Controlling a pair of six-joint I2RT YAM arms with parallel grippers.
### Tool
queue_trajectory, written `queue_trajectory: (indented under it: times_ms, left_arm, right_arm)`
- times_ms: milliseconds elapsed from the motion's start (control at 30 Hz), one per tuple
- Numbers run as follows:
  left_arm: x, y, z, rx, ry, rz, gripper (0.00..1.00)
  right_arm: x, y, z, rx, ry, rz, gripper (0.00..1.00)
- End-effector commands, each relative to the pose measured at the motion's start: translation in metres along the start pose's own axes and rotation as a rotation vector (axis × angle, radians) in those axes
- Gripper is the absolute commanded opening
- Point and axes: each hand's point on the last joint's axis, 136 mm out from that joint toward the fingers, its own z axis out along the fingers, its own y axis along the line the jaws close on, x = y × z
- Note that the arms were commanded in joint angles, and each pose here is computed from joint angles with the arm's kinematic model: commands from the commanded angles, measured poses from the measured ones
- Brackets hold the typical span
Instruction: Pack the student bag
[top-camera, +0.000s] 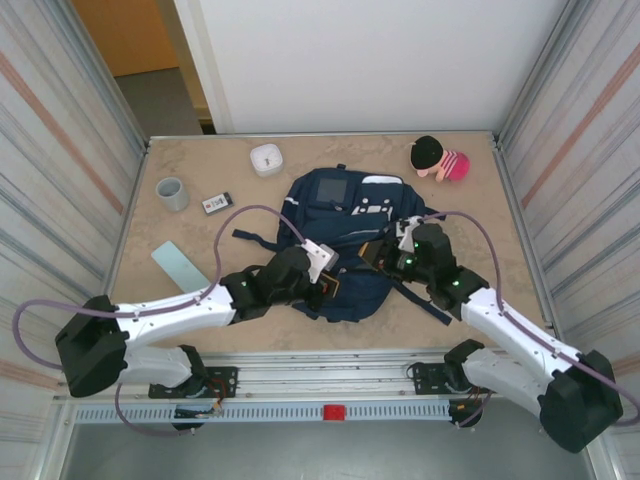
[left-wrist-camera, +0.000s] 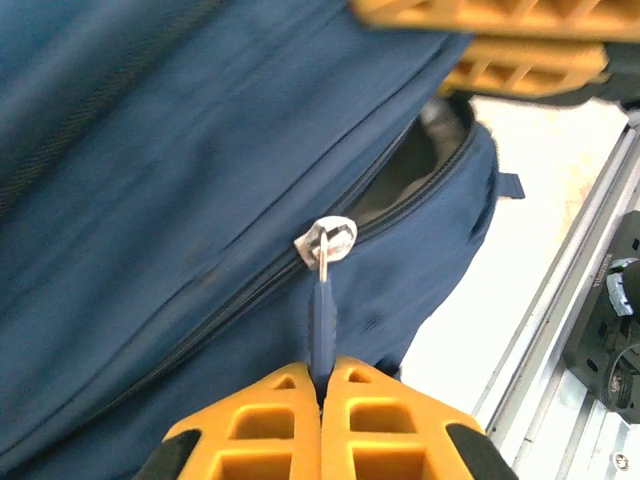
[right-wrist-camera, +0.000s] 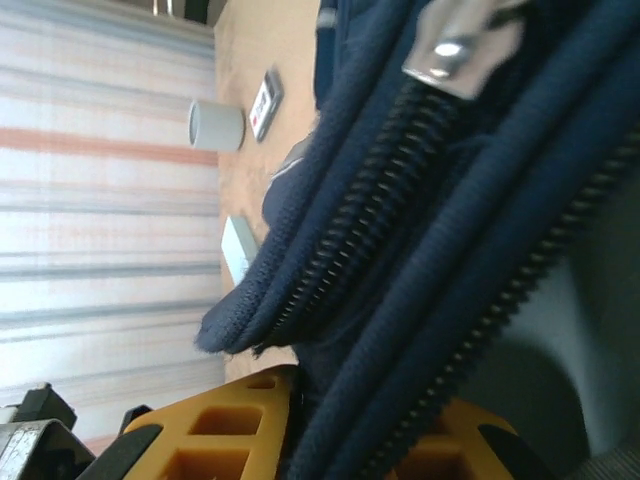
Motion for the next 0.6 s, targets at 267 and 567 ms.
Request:
queue_trajectory:
  times_ms: [267,567]
  left_arm:
    - [-0.007,0.006,-0.012,0.011,-0.037,0.053,0.0]
    - [-0.015,-0.005,-0.007,0.058,-0.059,0.054,0.0]
  right_arm:
    - [-0.038,0.012,-0.031,-0.111,-0.034,0.038,0.61]
    - [-0.002,0.013,-0.006,-0.067,-0.141,0.066,0.69]
